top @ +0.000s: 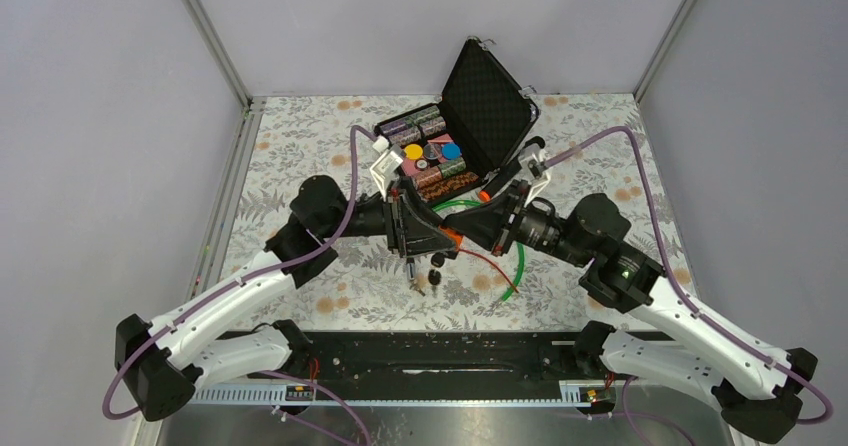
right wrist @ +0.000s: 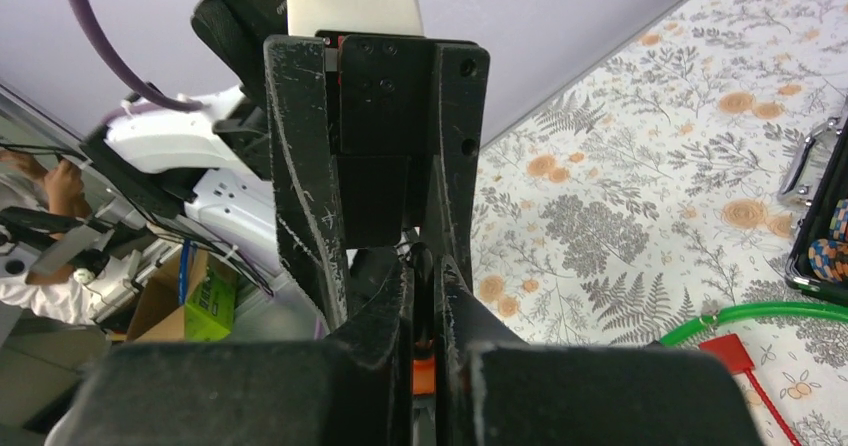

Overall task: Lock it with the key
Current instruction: Lock the lock.

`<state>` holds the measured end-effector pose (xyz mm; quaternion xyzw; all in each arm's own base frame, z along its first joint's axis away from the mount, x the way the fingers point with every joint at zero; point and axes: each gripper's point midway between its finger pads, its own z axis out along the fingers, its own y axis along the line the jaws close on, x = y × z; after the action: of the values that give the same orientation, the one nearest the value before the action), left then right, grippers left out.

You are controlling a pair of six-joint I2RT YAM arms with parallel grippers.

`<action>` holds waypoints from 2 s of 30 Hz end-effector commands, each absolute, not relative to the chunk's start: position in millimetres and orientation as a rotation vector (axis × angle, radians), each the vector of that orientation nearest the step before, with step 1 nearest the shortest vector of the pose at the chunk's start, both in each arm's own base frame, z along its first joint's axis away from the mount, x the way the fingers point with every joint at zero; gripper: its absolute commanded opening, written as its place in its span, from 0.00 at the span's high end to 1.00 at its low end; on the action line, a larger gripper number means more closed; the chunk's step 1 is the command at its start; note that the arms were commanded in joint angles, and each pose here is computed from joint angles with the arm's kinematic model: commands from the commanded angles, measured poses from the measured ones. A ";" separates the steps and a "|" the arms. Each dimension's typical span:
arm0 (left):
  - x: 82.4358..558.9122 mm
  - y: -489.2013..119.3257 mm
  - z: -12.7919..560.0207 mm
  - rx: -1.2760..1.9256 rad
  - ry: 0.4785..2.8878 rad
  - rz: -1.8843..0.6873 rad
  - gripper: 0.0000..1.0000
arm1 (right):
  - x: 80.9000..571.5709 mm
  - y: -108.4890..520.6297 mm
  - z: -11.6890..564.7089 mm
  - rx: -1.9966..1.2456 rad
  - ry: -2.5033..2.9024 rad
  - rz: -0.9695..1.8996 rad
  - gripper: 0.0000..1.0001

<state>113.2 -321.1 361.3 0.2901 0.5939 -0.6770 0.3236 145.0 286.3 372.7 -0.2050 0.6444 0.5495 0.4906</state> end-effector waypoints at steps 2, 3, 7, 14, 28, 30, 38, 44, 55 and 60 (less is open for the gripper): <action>102.5 -323.0 368.1 0.852 1.557 -1.803 0.58 | 142.7 288.7 397.5 -0.573 1.473 1.323 1.00; 101.9 -323.6 367.2 0.857 1.556 -1.809 0.61 | 142.3 291.2 396.2 -0.585 1.481 1.329 1.00; 97.5 -324.5 367.9 0.887 1.529 -1.845 0.91 | 143.1 294.6 396.5 -0.576 1.497 1.346 1.00; 111.3 -321.9 373.2 0.803 1.513 -1.774 1.00 | 153.8 286.9 395.4 -0.450 1.524 1.331 0.26; 142.3 -291.1 437.4 0.500 1.337 -1.594 1.00 | 126.6 301.6 384.4 -0.561 1.384 1.529 0.07; 144.7 -286.8 443.3 0.467 1.312 -1.582 1.00 | 126.8 305.1 381.0 -0.576 1.389 1.533 0.12; 149.3 -276.7 455.2 0.379 1.226 -1.582 1.00 | 129.2 329.0 377.3 -0.632 1.421 1.605 0.41; 151.9 -275.2 455.2 0.362 1.214 -1.573 1.00 | 134.2 334.9 381.1 -0.618 1.394 1.621 0.52; 153.5 -274.7 458.1 0.356 1.208 -1.566 1.00 | 133.7 334.7 389.7 -0.594 1.358 1.653 1.00; 155.7 -266.3 468.0 0.368 1.188 -1.544 1.00 | 131.9 336.3 361.4 -0.650 1.487 1.609 1.00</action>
<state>162.9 -286.3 418.3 0.1508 0.5686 -0.6383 0.4965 137.6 336.3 363.4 -0.2369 0.5826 0.6501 0.4264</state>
